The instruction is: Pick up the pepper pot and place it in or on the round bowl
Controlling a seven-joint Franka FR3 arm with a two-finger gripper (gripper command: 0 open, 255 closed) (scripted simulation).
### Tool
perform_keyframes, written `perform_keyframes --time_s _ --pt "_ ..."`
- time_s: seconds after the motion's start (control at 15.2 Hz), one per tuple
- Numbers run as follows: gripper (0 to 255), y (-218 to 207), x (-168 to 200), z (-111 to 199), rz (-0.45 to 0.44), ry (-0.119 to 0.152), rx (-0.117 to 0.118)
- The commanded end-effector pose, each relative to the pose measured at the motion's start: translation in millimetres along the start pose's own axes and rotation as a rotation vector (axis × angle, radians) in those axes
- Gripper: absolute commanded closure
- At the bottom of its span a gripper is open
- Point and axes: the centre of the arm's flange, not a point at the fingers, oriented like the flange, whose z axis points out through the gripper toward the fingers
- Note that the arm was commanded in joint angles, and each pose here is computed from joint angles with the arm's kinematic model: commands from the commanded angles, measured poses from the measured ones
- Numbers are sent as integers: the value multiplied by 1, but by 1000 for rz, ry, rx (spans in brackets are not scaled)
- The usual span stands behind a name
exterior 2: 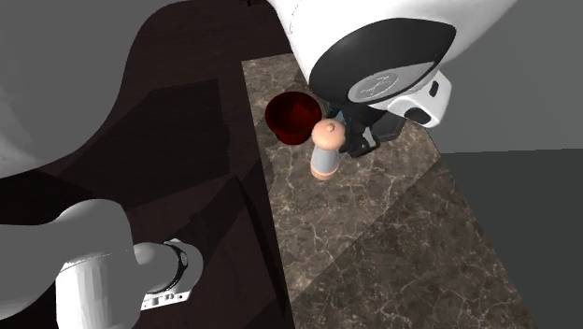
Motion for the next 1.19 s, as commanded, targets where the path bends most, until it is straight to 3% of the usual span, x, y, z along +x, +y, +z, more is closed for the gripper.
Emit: perform_keyframes --time_s 0.0,0.13,1.12 --pt "255 -3 -1 -11 0 0 0" --pt "255 -4 -2 -18 0 0 0" --pt "255 -201 -3 -40 0 0 0"
